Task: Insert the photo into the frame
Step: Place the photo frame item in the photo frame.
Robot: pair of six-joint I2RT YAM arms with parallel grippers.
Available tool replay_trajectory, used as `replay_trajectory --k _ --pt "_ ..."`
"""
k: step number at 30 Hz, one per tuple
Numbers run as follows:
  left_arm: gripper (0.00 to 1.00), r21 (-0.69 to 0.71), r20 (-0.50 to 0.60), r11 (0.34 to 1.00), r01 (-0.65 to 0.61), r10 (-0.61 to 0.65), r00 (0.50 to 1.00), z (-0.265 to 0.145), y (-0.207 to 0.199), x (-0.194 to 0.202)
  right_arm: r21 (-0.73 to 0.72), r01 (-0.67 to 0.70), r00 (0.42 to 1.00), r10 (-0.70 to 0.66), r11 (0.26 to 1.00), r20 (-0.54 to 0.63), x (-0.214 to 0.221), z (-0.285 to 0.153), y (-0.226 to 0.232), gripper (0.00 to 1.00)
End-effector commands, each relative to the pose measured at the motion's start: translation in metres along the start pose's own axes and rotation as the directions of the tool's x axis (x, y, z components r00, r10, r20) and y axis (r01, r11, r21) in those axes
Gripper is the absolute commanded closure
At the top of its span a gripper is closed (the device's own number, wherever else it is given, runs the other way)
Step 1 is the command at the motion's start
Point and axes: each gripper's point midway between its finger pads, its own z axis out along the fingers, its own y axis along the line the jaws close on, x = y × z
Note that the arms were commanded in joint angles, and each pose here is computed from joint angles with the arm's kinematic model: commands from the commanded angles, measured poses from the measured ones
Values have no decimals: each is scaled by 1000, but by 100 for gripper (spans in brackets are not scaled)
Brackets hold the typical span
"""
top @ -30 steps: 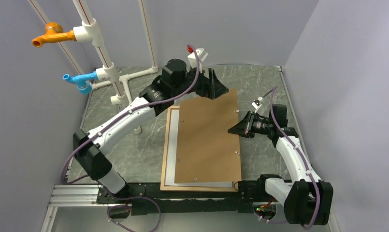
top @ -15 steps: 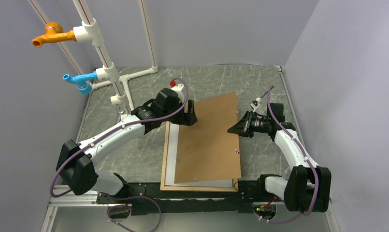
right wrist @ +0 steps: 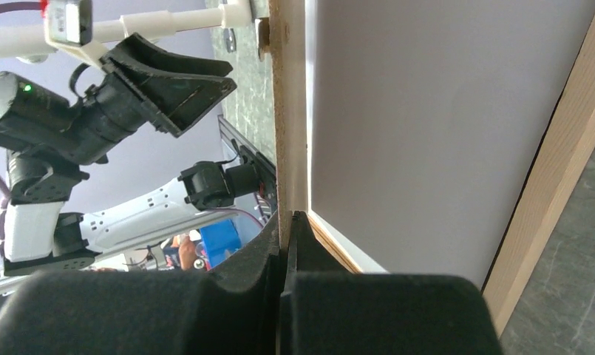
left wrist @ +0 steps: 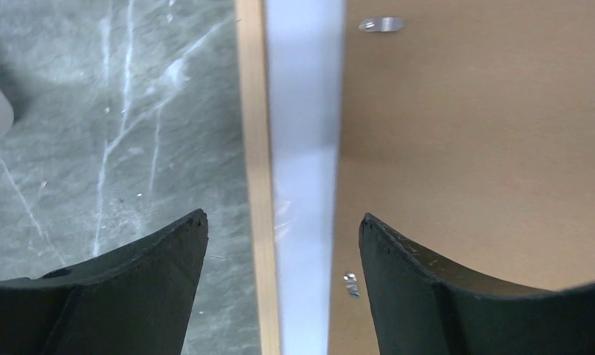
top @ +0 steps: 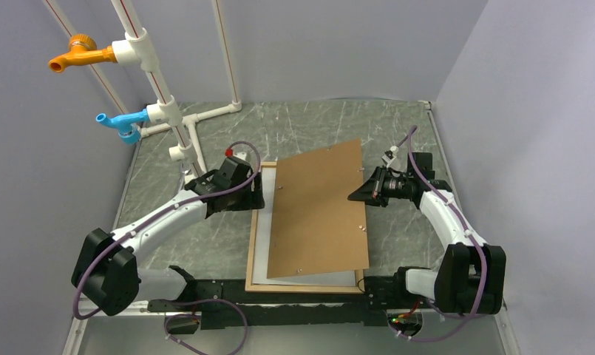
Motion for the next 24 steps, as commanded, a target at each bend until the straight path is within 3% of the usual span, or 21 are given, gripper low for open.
replay_trajectory --k 1,24 --pt "22 -36 -21 998 47 -48 999 6 16 13 -49 14 1000 -15 999 -23 5 -5 23 100" --pt "22 38 -92 994 106 -102 990 38 17 41 -83 -6 995 -2 997 -96 32 4 32 100"
